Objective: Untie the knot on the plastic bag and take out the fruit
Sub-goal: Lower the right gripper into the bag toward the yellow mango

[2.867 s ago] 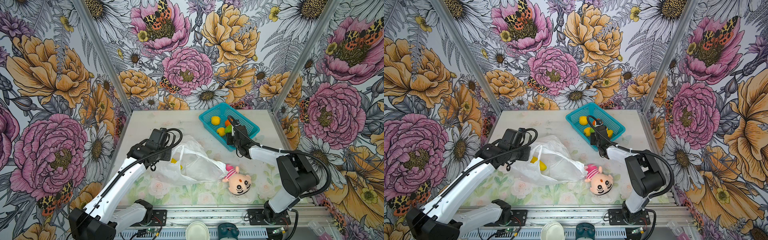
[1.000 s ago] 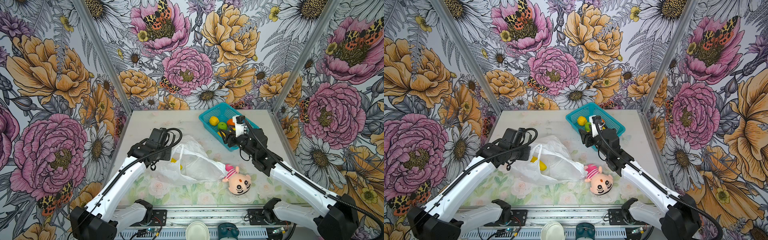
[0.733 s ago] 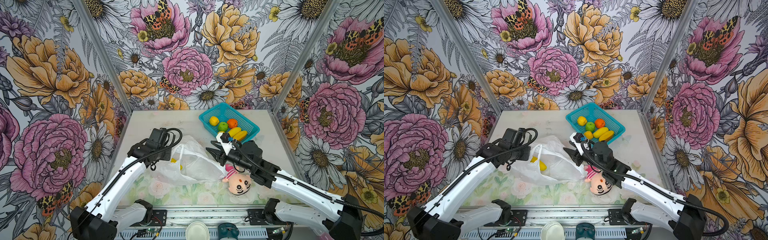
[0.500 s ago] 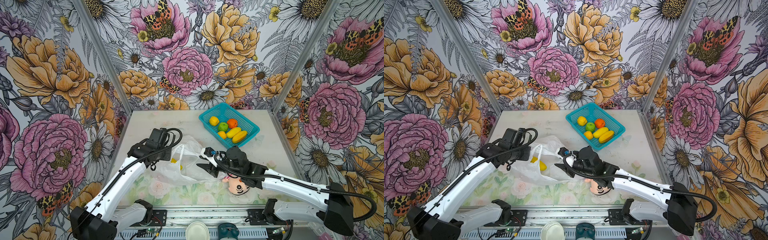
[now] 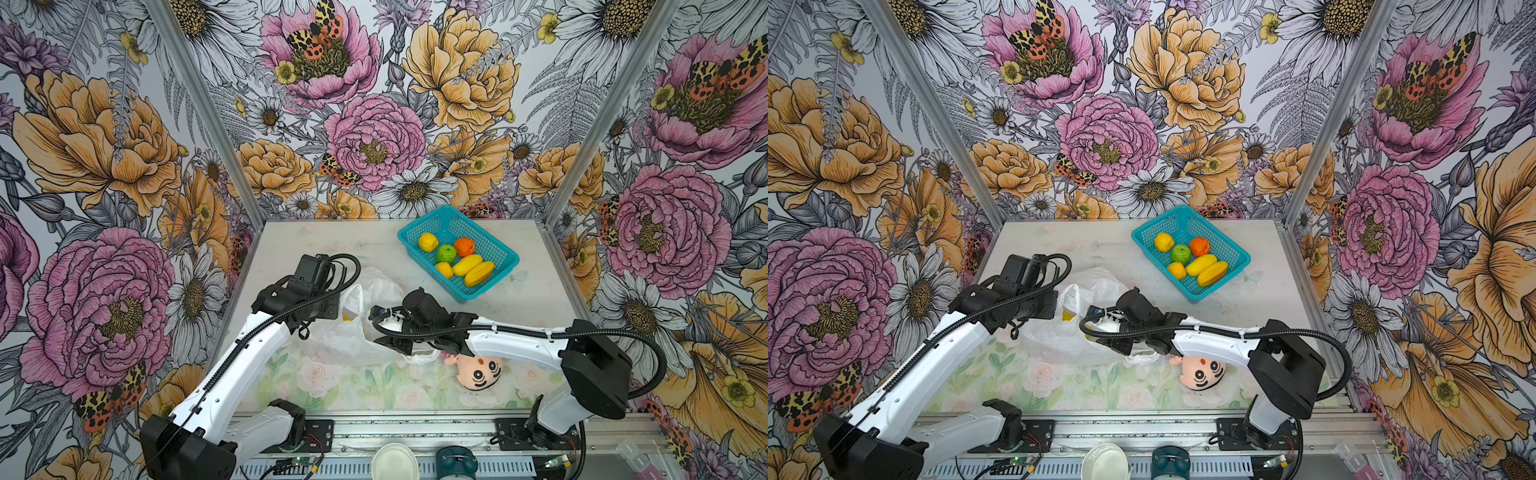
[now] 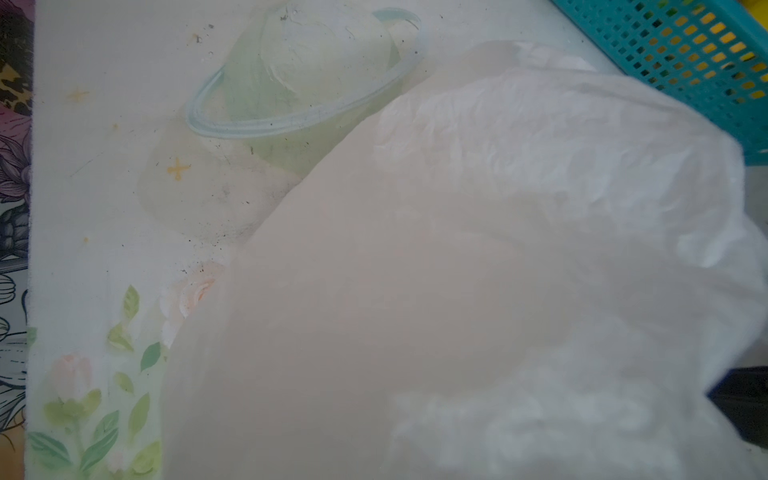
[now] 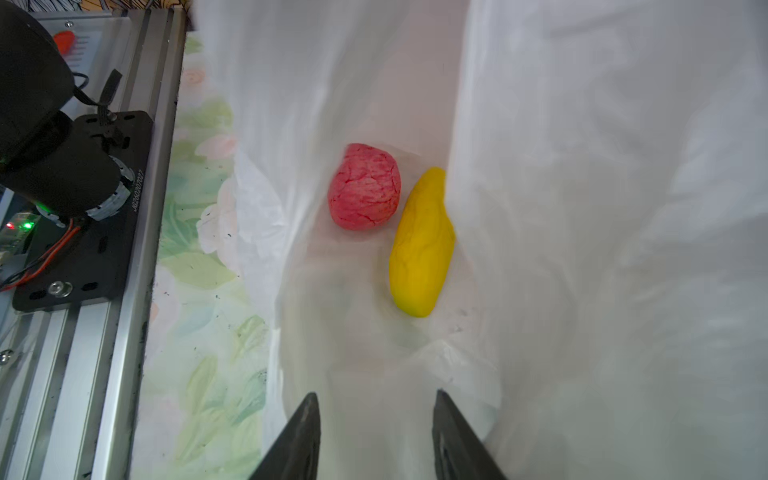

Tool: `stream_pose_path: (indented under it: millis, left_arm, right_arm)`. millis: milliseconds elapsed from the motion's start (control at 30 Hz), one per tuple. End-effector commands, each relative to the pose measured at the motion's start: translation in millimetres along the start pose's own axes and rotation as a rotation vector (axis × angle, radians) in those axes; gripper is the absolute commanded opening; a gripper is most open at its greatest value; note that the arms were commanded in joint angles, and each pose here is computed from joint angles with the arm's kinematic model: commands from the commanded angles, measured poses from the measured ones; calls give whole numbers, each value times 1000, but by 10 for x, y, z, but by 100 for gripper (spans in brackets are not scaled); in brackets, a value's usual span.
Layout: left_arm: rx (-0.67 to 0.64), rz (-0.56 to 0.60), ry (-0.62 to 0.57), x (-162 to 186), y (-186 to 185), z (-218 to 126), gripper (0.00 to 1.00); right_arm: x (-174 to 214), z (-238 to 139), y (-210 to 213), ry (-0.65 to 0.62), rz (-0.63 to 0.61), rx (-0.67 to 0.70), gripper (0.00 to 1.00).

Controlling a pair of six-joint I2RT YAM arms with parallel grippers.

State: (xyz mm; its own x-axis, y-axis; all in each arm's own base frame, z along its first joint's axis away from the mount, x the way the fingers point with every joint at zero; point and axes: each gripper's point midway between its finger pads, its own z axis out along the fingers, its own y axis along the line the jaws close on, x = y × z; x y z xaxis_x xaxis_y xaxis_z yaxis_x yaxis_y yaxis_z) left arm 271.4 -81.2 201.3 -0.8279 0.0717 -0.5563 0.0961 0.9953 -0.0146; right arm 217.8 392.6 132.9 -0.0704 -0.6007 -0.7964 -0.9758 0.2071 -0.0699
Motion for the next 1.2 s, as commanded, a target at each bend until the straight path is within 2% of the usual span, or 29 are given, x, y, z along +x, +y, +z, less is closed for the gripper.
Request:
stream_pose_path:
  millis: [0,100,200,367,433,533,700,867,1000,1167]
  left_arm:
    - [-7,-10,-101,-362,30,-238,0]
    - [-23,-23,-173,-617,59,-475,0]
    - [18,-33,-233,-848,-28,-665,0]
    - [64,34,-253,-992,-357,-735,0]
    - [33,71,-252,-973,-418,-698,0]
    - [7,152,-217,-808,-508,-572,0]
    - [-86,231,-124,-413,-361,-256,0]
    - [-65,224,-77,-241,-387,-111,0]
    - [-80,194,-56,-201,-308,-50,0]
    - [-70,161,-59,-168,-241,-56,0]
  right_arm:
    - [-256,-58,-85,-63,-22,59,45]
    - [-408,-309,-193,-150,-4,170,52]
    - [-502,-639,-231,-232,13,247,58]
    - [-542,-993,-100,-297,18,236,62]
    - [-549,-1043,-76,-302,23,231,63]
    - [-540,-1027,-40,-289,33,204,63]
    - [-502,-810,7,-227,32,142,62]
    - [-438,-561,154,-147,-23,81,60]
    - [-370,-483,326,-143,-86,22,60]
    - [-229,-299,292,-104,-111,17,62]
